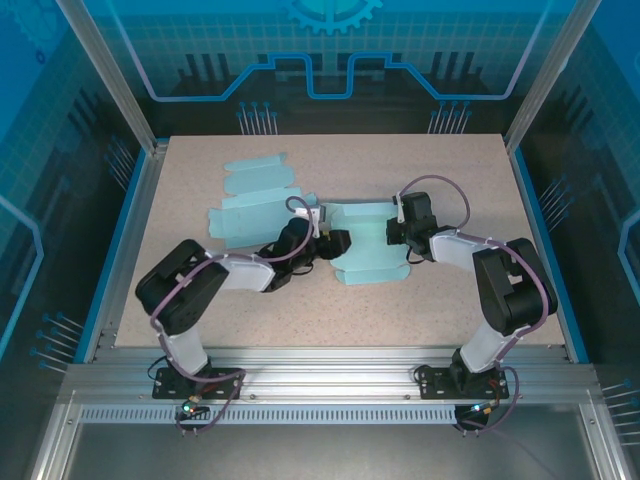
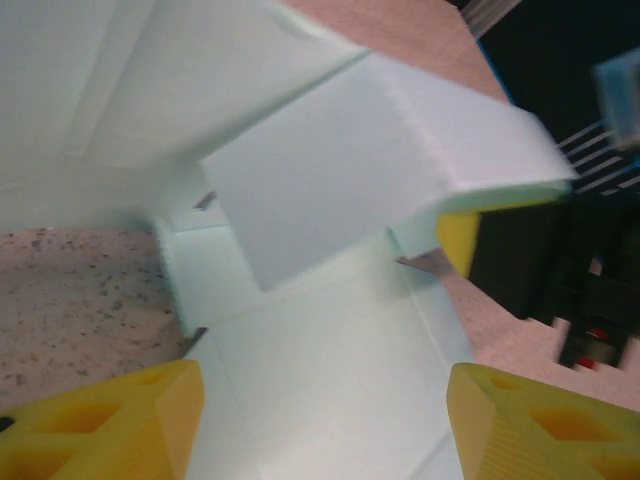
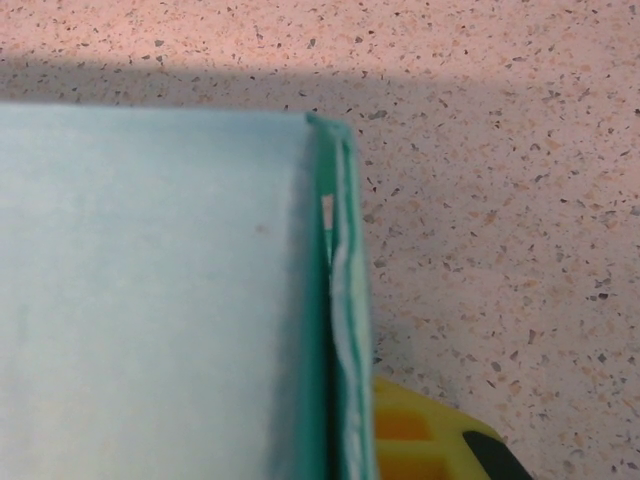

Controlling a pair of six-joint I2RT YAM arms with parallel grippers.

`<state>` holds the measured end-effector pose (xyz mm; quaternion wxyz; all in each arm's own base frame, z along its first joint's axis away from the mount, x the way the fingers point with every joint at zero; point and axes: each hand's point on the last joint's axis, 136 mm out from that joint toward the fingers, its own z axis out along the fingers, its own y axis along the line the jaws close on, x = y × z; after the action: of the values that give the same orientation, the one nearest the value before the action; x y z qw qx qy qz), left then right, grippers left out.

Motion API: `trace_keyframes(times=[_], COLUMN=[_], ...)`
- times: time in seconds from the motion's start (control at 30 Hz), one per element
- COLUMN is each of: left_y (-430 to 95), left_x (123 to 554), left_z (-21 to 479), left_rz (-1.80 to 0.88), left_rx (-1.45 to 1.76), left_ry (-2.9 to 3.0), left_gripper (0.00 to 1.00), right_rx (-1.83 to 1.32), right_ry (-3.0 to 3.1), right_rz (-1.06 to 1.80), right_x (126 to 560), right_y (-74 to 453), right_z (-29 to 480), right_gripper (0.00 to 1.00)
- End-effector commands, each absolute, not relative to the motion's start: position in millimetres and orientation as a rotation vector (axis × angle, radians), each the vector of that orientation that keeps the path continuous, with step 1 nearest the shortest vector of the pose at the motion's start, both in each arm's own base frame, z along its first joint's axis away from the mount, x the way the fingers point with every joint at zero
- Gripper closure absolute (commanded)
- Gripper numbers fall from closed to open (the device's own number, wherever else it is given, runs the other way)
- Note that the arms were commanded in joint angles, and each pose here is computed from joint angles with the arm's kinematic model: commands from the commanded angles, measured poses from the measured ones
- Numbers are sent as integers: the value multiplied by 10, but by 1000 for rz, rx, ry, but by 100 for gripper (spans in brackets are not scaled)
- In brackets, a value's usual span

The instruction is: Fold the paper box

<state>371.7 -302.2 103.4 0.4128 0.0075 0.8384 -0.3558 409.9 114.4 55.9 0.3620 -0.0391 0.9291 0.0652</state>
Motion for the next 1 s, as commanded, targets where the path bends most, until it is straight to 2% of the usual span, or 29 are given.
trace_keyframes(times=[0.0, 0.1, 0.2, 0.37, 0.53, 0.73, 0.97], left_y=[-3037, -2927, -2657, -2059, -1619, -1447, -1790], left_x=[3501, 3416, 3483, 3796, 4185, 4610, 4884], left_z=[1177, 1291, 1473, 1720, 1582, 1363, 1173], left_rz=[-865, -797, -610, -281, -143, -93, -181], left_rx=[130, 156, 157, 71, -24, -50, 123], left_ry=[2104, 2098, 2065, 2051, 2115, 2136, 2154], left_gripper=[32, 32, 32, 32, 33, 35, 35], right_rx=[-128, -127, -127, -132, -132, -133, -132], right_ry=[2369, 2362, 2359, 2359, 2351, 2351, 2351], right_rz=[189, 190, 191, 197, 199, 203, 201], right_x=[4144, 4141, 4135, 4132, 4124, 4124, 4121], right_y=[1226, 1223, 1222, 1233, 1232, 1235, 1231], right_z=[619, 633, 635, 636, 649, 652, 649], right_gripper=[100, 100, 100, 100, 100, 100, 100])
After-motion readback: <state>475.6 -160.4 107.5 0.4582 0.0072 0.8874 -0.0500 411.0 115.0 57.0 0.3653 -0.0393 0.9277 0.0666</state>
